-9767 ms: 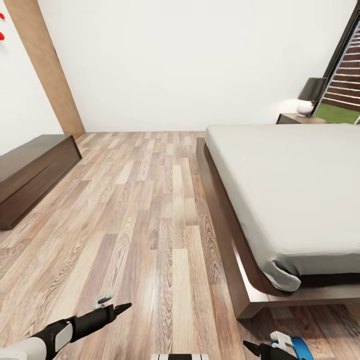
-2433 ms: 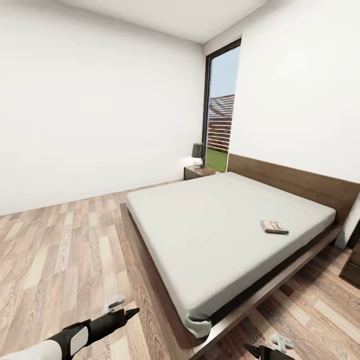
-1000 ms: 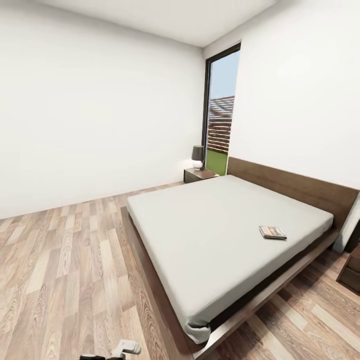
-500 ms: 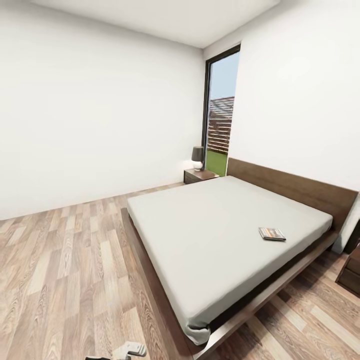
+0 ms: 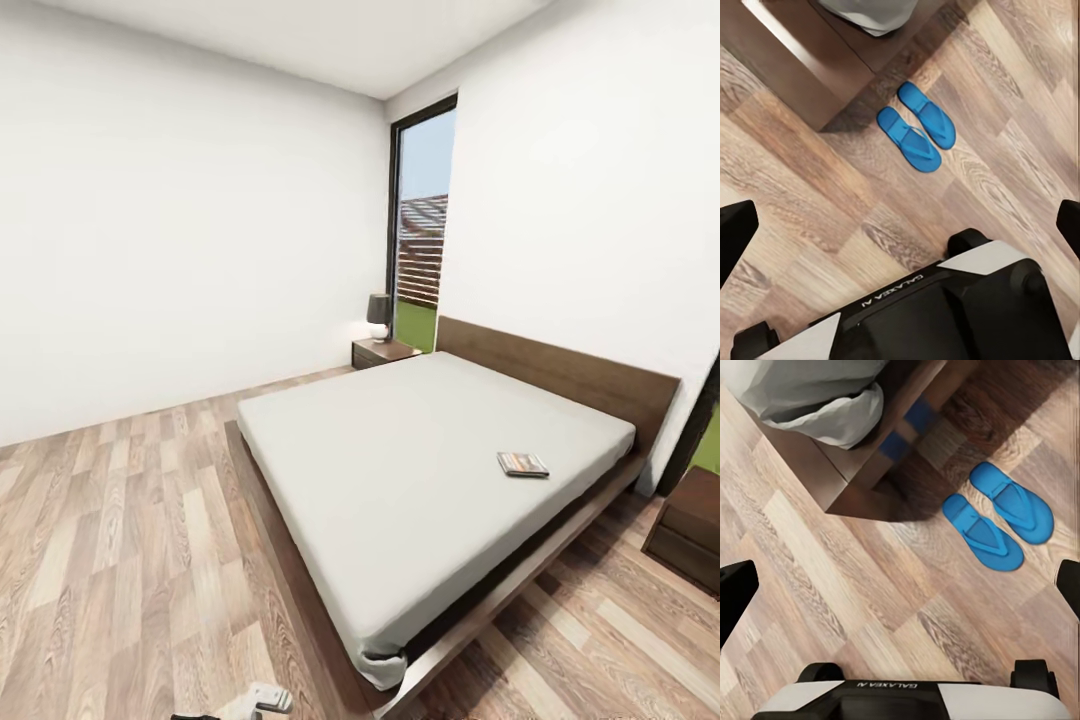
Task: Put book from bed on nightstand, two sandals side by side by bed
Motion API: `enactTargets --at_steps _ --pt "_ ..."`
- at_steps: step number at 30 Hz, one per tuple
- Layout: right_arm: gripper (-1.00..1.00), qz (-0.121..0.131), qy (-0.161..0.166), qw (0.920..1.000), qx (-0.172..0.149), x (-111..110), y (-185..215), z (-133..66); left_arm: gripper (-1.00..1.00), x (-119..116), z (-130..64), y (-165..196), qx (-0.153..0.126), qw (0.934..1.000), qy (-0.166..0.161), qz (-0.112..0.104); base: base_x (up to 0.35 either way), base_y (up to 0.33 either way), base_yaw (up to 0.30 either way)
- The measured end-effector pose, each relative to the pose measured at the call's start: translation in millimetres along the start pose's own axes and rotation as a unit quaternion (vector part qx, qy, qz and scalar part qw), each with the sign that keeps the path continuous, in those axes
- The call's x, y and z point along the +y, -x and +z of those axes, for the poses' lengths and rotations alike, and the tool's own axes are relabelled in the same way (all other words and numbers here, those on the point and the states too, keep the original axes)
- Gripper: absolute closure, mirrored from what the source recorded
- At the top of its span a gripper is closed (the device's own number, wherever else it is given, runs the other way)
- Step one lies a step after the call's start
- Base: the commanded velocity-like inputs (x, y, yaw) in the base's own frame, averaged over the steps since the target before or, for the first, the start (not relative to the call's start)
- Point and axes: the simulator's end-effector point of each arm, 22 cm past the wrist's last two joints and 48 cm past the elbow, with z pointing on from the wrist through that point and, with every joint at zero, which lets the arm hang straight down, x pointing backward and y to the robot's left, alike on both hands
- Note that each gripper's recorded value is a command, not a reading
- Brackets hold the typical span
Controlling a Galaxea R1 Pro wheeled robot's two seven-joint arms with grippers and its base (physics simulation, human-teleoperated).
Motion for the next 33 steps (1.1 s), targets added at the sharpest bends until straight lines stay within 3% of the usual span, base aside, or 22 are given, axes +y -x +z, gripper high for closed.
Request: enactTargets --at_steps 33 --pt "-1.00 0.000 0.001 1.0000 0.000 1.7 0.8 -3.2 -1.00 -2.0 -3.1 2.1 -0.003 1.0000 -0.001 -0.002 0.000 0.000 -0.280"
